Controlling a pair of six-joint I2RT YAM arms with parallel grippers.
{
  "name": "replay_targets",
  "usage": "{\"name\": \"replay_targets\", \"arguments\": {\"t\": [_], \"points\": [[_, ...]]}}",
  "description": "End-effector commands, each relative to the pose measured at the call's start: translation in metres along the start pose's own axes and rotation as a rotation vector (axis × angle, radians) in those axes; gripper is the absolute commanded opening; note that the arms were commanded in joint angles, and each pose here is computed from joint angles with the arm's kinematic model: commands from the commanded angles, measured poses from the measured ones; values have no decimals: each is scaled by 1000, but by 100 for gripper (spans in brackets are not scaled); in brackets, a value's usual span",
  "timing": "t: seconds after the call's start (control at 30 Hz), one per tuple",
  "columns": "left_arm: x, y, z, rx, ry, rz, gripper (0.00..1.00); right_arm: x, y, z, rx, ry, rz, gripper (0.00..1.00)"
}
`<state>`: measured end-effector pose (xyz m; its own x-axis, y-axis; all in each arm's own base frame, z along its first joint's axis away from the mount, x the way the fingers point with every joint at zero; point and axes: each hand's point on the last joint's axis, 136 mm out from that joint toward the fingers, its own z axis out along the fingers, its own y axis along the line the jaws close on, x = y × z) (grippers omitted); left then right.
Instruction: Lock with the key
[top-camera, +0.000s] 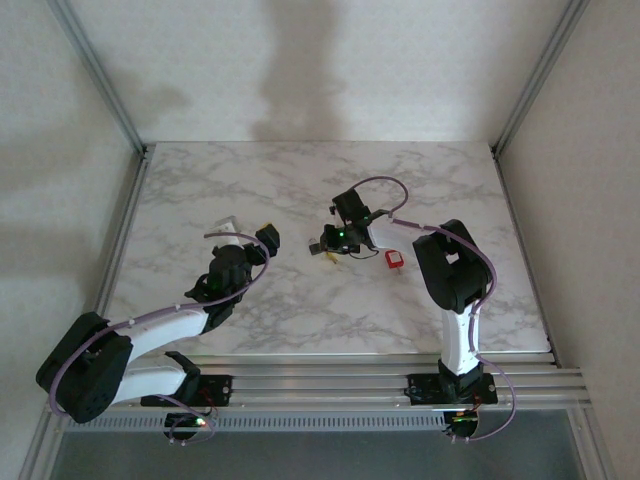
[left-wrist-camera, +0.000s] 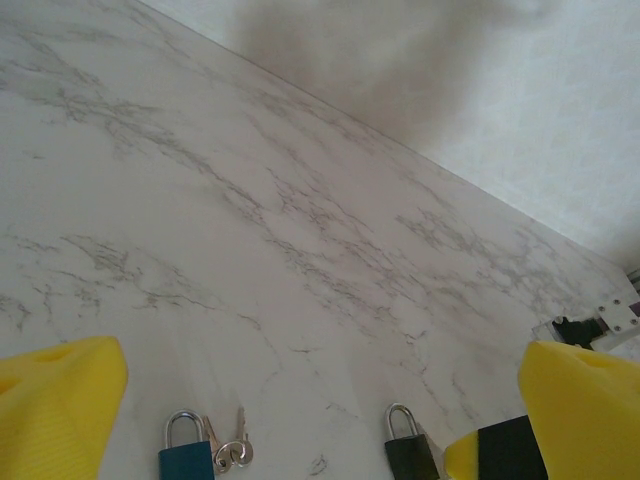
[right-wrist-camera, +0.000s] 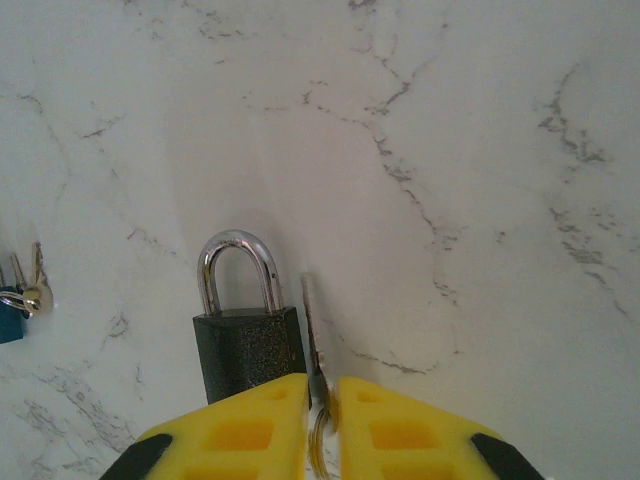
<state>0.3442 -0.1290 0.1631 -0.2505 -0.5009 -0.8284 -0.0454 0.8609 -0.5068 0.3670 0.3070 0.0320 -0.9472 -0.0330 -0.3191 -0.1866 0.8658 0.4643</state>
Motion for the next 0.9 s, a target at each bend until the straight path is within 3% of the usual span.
{"name": "replay_targets", "arguments": {"t": [0.0,0.17,0.37,0.83,0.87], "points": [[-6,-8,2,3,-13,-18,100,-2,1,1,-8,11,-8,16],[-6,-7,3,2,-13,-17,99,-4,4,-4,-13,3,-11,20],[-6,-7,3,2,-12,-19,100,-9,8,-16,-12,-21,-20,33],[-5,-8,3,3,-10,-19,100,-19,13,-86,19,-182,-42,78],[-5,-7,3,2,-9,-19,100,-18,10,-92,37,-193,-40,88]]}}
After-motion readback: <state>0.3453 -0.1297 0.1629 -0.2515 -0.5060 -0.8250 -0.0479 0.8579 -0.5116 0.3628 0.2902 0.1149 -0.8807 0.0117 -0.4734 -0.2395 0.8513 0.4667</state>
